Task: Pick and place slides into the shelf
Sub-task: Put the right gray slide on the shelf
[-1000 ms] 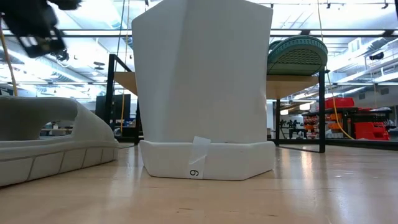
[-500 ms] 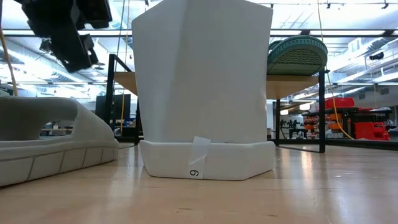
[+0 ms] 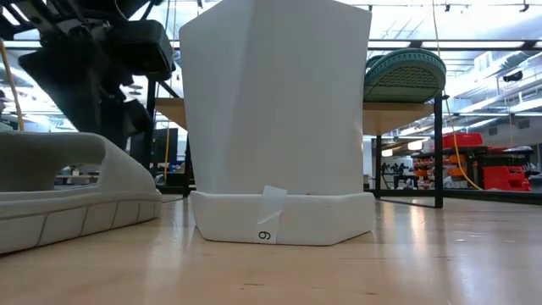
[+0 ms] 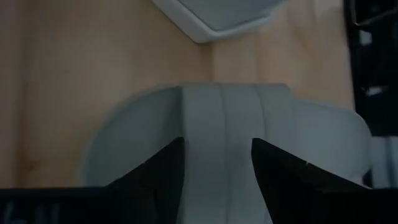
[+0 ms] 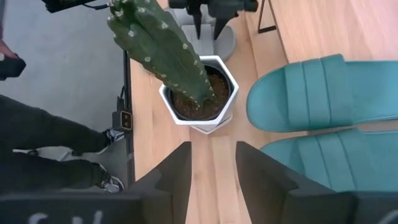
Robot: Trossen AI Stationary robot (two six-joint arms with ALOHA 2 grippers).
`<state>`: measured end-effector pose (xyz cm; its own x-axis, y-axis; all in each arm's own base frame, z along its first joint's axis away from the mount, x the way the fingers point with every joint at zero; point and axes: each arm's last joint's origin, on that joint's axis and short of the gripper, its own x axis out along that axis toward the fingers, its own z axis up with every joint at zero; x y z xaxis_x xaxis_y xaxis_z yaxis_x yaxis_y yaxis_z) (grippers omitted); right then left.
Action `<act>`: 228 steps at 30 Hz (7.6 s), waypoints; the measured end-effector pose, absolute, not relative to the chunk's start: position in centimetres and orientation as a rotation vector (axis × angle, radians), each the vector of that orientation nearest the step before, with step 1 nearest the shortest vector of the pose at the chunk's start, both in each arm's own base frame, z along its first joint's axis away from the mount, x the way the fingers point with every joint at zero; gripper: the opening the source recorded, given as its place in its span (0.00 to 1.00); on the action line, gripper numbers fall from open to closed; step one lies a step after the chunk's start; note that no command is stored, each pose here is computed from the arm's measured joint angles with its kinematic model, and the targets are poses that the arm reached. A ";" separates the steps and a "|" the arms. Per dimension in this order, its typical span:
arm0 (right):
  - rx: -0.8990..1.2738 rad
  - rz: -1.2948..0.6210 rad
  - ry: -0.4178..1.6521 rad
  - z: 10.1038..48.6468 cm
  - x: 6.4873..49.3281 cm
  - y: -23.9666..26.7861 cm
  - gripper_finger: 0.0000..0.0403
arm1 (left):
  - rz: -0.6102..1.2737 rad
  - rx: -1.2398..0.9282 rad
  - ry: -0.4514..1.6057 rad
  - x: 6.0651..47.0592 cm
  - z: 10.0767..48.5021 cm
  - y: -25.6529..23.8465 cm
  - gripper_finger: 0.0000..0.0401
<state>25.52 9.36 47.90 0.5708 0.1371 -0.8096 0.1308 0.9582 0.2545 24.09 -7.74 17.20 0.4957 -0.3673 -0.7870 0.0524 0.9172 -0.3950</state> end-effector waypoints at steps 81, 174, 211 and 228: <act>0.279 0.004 0.962 47.9 25.3 9.9 0.33 | -0.498 -0.617 0.679 16.1 28.3 -6.7 0.02; 0.073 -0.306 0.901 43.7 14.8 -3.0 0.01 | -0.268 -0.324 0.705 24.8 42.8 21.1 0.02; 0.222 -0.344 0.929 42.4 17.0 -6.9 0.01 | -0.417 -0.418 0.623 24.9 41.7 22.0 0.02; 0.215 -0.344 0.921 42.6 16.6 -6.8 0.01 | -0.005 0.315 0.047 24.0 54.5 21.8 0.02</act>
